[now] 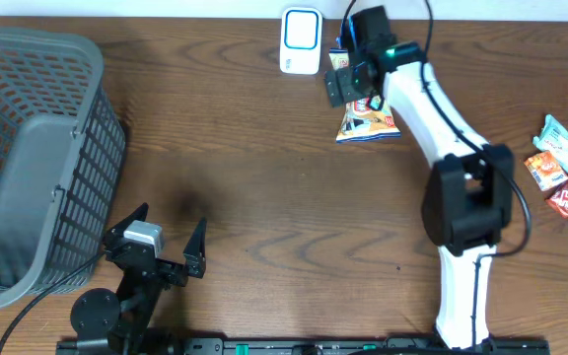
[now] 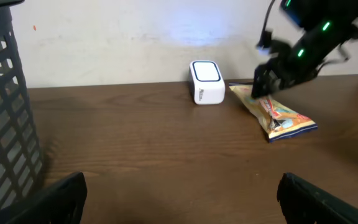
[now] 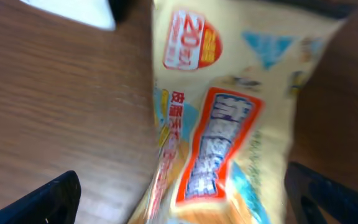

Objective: Scan the item barcode
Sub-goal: 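Carry the wafer bag to the table's right edge and release it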

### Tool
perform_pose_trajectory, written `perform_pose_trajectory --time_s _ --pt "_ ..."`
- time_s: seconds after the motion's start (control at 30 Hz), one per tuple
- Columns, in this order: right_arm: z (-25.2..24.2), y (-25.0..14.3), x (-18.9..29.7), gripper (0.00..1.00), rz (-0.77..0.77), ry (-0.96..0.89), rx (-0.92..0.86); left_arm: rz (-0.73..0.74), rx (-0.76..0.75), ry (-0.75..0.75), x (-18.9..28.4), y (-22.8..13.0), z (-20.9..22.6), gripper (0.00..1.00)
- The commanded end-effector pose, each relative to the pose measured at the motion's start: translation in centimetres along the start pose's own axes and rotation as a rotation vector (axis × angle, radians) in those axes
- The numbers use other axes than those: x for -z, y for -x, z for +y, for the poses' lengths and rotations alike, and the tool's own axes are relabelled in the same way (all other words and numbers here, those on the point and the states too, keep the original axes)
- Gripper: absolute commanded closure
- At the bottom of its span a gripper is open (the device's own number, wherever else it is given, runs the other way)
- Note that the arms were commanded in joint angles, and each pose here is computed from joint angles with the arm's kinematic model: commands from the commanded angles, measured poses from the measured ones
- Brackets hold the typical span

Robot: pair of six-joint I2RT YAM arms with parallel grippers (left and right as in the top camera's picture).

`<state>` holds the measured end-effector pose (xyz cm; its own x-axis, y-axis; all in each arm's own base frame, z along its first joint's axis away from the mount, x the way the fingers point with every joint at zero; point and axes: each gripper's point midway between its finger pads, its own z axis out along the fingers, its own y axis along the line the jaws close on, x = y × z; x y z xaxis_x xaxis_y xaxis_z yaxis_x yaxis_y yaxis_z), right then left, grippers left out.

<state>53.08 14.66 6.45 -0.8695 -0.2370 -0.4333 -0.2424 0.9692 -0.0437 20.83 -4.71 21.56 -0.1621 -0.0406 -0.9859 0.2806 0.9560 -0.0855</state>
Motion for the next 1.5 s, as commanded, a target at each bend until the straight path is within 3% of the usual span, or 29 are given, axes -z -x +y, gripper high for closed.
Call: perform_pose_trajectory --time_s 0.0,0.13,0.17,0.2,0.27,0.3,0.5,0.73,0.93,1.13,1.3,1.33,1.37,1.4,1.43,1.47 --pt "-1.2 -2.0 -3.7 0.01 0.064 -0.092 -0.025 -0.008 -0.017 0.001 0.1 0.3 0.0 0.02" --pt "-2.9 -3.1 -5.5 0.02 0.088 -0.234 -0.05 -0.008 -0.017 0.001 0.1 0.3 0.0 0.02" --pt "-2.9 -3.4 -5.9 0.11 0.097 -0.237 -0.047 -0.008 -0.017 0.001 0.1 0.3 0.0 0.02" --pt "-2.9 -3.6 -6.0 0.29 0.104 -0.233 -0.048 -0.008 -0.017 0.001 0.1 0.3 0.0 0.02" --pt "-2.9 -4.3 -6.0 0.92 0.129 -0.22 -0.057 -0.008 -0.017 0.001 0.1 0.3 0.0 0.02" --pt "-3.0 -4.5 -5.8 0.99 0.141 -0.22 -0.069 -0.008 -0.017 0.001 0.1 0.3 0.0 0.02" --pt "-5.6 -6.2 -3.4 0.99 0.215 -0.281 -0.143 -0.008 -0.017 0.001 0.1 0.3 0.0 0.02" --pt "-16.3 -7.6 4.2 0.99 0.21 -0.569 -0.42 -0.008 -0.017 0.001 0.1 0.3 0.0 0.02" --pt "-24.9 -11.8 6.8 0.99 0.286 -0.747 -0.537 -0.008 -0.017 0.001 0.1 0.3 0.0 0.02" --pt "-30.5 -15.5 6.5 0.99 0.332 -0.696 -0.631 -0.008 -0.017 0.001 0.1 0.3 0.0 0.02" --pt "-31.9 -16.5 5.7 0.99 0.325 -0.555 -0.676 -0.008 -0.017 0.001 0.1 0.3 0.0 0.02" --pt "-32.0 -16.7 5.7 0.84 0.323 -0.541 -0.687 -0.008 -0.017 0.001 0.1 0.3 0.0 0.02" --pt "-32.1 -16.8 5.7 0.62 0.322 -0.534 -0.693 -0.008 -0.017 0.001 0.1 0.3 0.0 0.02" --pt "-32.1 -16.7 5.7 0.36 0.32 -0.526 -0.698 -0.008 -0.017 0.001 0.1 0.3 0.0 0.02" --pt "-32.1 -16.7 5.9 0.01 0.319 -0.523 -0.699 -0.008 -0.017 0.001 0.1 0.3 0.0 0.02" --pt "-32.0 -16.6 6.2 0.01 0.318 -0.521 -0.7 -0.008 -0.017 0.001 0.1 0.3 0.0 0.02"
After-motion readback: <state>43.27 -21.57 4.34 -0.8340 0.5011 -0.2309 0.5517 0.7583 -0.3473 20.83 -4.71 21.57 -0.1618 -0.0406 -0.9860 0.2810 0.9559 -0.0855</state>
